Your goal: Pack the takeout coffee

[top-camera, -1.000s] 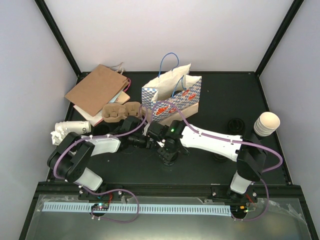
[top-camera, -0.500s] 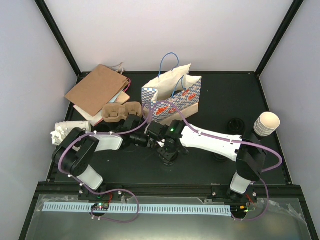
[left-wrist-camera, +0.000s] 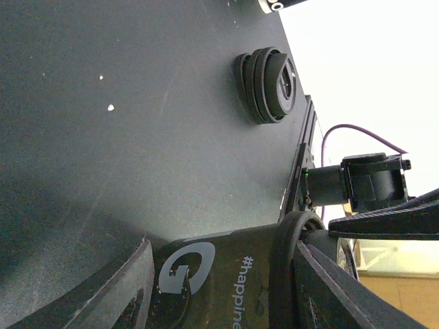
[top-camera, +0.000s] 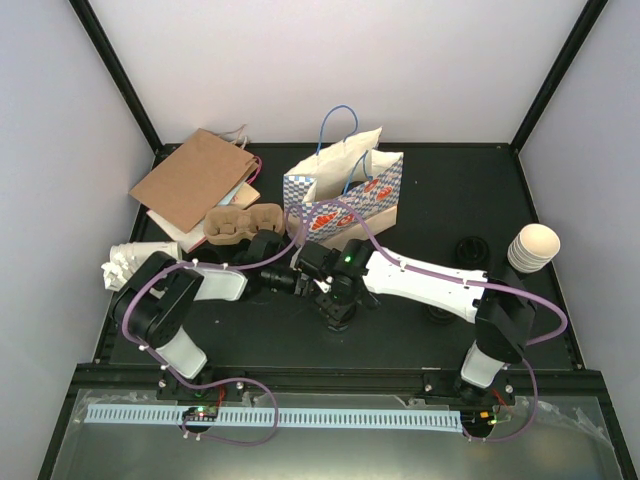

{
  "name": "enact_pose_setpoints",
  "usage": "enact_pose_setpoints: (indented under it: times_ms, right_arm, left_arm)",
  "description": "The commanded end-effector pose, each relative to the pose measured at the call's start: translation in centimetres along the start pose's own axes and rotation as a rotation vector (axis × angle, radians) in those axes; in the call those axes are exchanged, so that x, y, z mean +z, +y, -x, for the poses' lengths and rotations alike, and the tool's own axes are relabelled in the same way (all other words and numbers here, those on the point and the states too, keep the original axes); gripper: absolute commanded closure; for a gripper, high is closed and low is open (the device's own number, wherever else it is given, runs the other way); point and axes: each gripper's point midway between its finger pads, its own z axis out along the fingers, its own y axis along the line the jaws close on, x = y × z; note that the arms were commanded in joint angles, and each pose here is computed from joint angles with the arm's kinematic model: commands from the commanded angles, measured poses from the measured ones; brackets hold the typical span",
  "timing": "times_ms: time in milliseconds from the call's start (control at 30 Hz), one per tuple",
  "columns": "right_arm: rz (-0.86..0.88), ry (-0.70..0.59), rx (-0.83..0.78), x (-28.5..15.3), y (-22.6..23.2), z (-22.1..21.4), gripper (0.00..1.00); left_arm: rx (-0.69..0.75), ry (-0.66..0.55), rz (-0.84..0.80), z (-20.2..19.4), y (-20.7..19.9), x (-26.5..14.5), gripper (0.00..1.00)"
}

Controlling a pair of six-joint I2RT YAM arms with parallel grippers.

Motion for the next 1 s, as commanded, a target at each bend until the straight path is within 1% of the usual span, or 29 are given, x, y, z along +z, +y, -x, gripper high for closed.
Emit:
enact_pose_setpoints:
  times_ms: [0,167,267,400,467,567,700,767,833,967]
  right_arm:
    - [0.139,0.221,-0.011,6.2,3.2,-4.1,0.32]
    - [0.156,0.244,0.017,6.9,3.2,-4.7,0.32]
    - [0.159,0.231,0.025,6.6,3.1,-4.4,0.33]
    - [0.152,0.211,0.025,5.9,3.0,-3.9,0.32]
    - [0.134,0.200,0.022,5.6,2.7,-3.7,0.34]
    - [0.115,0.192,0.027,5.4,2.3,-3.6,0.34]
    - [0.094,0.177,0.030,5.2,2.0,-3.2,0.33]
    - [0.073,0.164,0.031,4.9,1.7,-2.8,0.33]
    - [0.066,0.147,0.031,4.6,1.6,-2.2,0.33]
    - [0.049,0.125,0.034,3.9,1.3,-1.5,0.33]
  left_arm:
    - [-0.287,0.184,0.270,-9.5,7.6,-0.1,0.44]
    - [-0.290,0.178,0.279,-9.7,7.7,-0.2,0.45]
    - [-0.282,0.172,0.274,-9.4,7.5,-0.3,0.46]
    - [-0.247,0.143,0.255,-8.2,6.3,-0.4,0.49]
    - [-0.206,0.099,0.228,-6.8,4.9,-0.8,0.48]
    - [-0.154,0.051,0.232,-5.0,3.0,-1.6,0.45]
    - [-0.100,0.020,0.248,-3.3,1.3,-2.5,0.41]
    - [-0.074,-0.004,0.241,-2.5,0.4,-3.0,0.36]
    - [-0.033,-0.042,0.226,-1.6,-1.1,-3.6,0.29]
    - [0.000,-0.113,0.272,-0.5,-2.3,-5.7,0.23]
